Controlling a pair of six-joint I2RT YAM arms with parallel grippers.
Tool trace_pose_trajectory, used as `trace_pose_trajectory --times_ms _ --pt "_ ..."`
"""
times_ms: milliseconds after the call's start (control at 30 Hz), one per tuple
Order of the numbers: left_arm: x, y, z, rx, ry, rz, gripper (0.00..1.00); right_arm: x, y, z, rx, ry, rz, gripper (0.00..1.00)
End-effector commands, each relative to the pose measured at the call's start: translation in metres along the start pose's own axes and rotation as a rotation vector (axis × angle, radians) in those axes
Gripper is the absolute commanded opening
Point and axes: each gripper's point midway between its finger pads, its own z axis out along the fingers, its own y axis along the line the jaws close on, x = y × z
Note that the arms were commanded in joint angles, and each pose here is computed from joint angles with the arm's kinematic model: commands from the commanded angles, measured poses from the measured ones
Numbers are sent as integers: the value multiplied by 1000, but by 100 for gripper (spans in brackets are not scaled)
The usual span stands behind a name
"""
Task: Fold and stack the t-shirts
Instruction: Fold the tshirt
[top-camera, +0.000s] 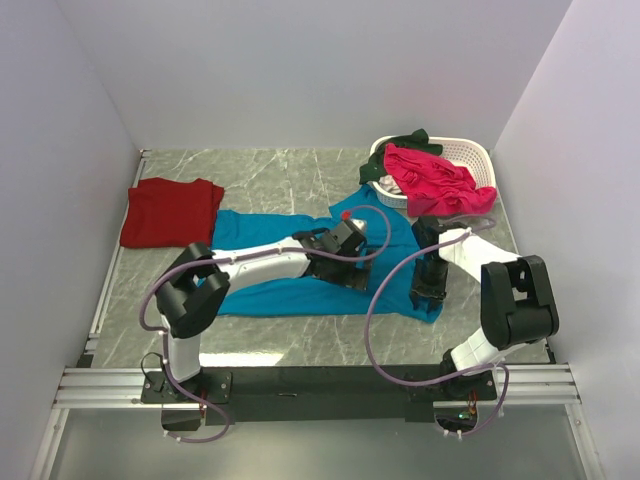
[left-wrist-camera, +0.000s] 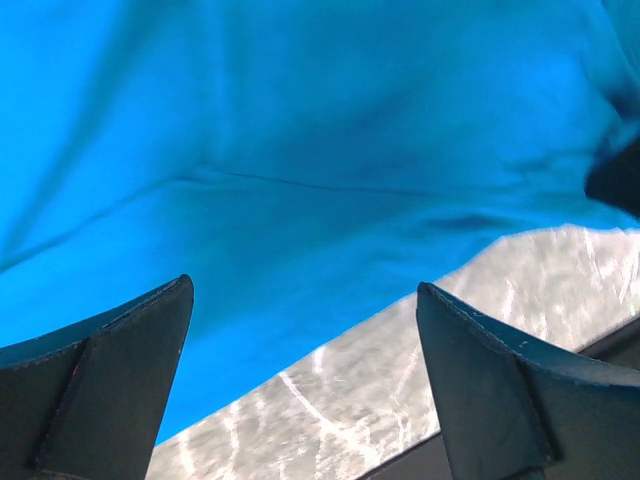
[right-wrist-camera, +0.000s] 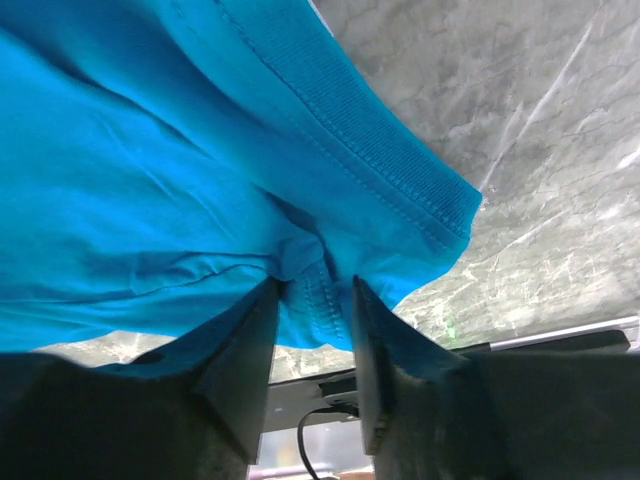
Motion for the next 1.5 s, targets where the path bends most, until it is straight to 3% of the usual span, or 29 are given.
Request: trace_pose_trajectory --times_ms 0,267,400,767,1133,1233,1267,1300,1367,1467 --pt "2 -20 8 109 -9 77 99 -1 -2 2 -3 2 25 41" --pt "46 10 39 45 80 93 99 -1 -6 3 -3 1 33 19" --pt "59 20 46 10 115 108 99 -8 -8 0 6 -13 32 13" --pt "89 53 47 -109 142 169 99 -42 -19 -15 82 -71 -31 8" --pt "98 68 44 -159 147 166 99 -44 -33 -9 149 -23 -44 8" --pt "96 68 43 -165 146 164 99 -39 -36 -7 163 -1 -36 21" --pt "94 68 43 -167 141 166 99 -39 -39 -7 181 0 -28 37" --pt "94 68 42 -171 144 166 99 -38 -41 -8 190 1 -25 42" --pt "88 65 39 -169 130 167 99 -42 -44 -12 207 -21 -13 50" --pt "77 56 33 -155 112 169 99 -48 -46 -25 211 -64 2 54"
